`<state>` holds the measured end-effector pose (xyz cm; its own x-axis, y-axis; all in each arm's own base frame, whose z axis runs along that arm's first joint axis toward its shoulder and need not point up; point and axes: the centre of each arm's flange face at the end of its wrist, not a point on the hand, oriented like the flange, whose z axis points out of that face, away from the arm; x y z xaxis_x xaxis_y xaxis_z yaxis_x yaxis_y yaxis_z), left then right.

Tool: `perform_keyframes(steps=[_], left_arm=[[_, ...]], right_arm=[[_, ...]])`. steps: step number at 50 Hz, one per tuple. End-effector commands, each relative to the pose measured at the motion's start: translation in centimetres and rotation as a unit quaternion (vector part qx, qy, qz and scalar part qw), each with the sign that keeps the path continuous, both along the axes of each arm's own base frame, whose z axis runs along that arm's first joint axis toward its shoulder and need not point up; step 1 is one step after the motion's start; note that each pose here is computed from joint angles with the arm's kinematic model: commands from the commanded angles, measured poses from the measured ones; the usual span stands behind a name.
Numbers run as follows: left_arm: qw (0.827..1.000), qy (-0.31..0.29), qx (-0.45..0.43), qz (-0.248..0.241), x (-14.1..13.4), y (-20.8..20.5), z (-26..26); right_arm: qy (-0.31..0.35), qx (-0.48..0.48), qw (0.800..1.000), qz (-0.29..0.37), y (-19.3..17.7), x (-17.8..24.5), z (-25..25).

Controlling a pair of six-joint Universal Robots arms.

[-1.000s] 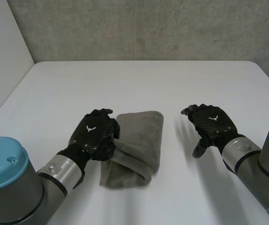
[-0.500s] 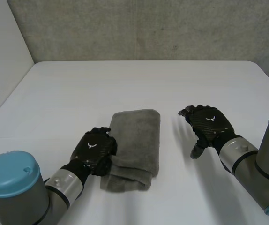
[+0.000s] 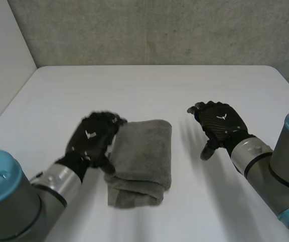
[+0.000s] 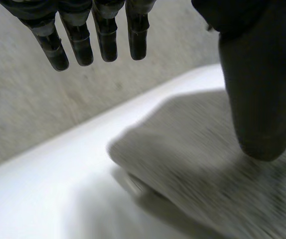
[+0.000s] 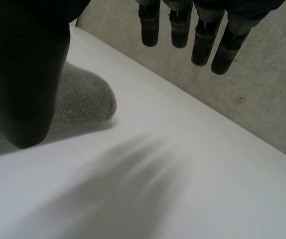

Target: Fold the towel.

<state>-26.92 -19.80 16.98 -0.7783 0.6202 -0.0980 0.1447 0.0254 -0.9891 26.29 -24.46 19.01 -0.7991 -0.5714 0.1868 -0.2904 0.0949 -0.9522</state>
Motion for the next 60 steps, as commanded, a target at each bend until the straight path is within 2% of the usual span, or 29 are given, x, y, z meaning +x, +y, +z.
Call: perform_keyframes(steps=[1,3,5,11,13,19,29,39,46,49,54,58,60], left_arm=[[0.998,0.033,-0.053,0.021,0.0,-2.9,3.5],[0.997,0.038,-0.062,0.018,-0.3,-3.5,4.0],[0.996,0.044,-0.072,0.018,-0.6,-4.1,4.6],[0.999,0.039,-0.026,0.009,-2.1,-5.9,1.7],[0.999,0.026,0.029,0.01,-2.3,-6.3,-0.5],[0.994,-0.006,0.106,0.016,-2.0,-6.3,-3.9],[0.992,-0.012,0.126,-0.01,-2.1,-5.9,-5.1],[0.991,-0.022,0.135,-0.011,-2.1,-5.8,-6.0],[0.992,-0.017,0.121,-0.006,-2.1,-6.0,-5.0],[0.994,-0.012,0.112,-0.005,-2.1,-6.1,-4.2],[0.998,0.017,0.064,-0.004,-2.0,-6.0,0.3],[0.999,0.037,0.034,-0.003,-2.0,-5.7,3.0],[0.998,0.066,0.005,0.017,-1.7,-5.8,5.8]], right_arm=[[-0.059,0.014,0.998,-0.024,-0.1,1.3,1.3],[-0.059,0.014,0.998,-0.024,-0.1,1.3,1.4],[-0.093,0.04,0.995,-0.022,0.0,2.6,1.4],[-0.12,0.093,0.988,-0.017,-0.3,4.5,-0.2],[-0.119,0.107,0.987,-0.015,-0.4,4.9,-0.8],[-0.116,0.179,0.976,-0.029,-0.9,5.7,-4.3],[-0.107,0.216,0.97,-0.03,-0.9,6.4,-7.4],[-0.101,0.217,0.97,-0.033,-1.3,6.6,-8.1],[-0.113,0.2,0.973,-0.027,-1.4,6.6,-6.4],[-0.13,0.174,0.976,-0.017,-1.2,6.6,-3.7],[-0.145,0.114,0.983,-0.007,-1.0,5.8,0.9],[-0.115,0.028,0.993,-0.021,-1.5,3.4,5.0],[-0.103,0.003,0.994,-0.033,-1.8,2.5,6.0]])
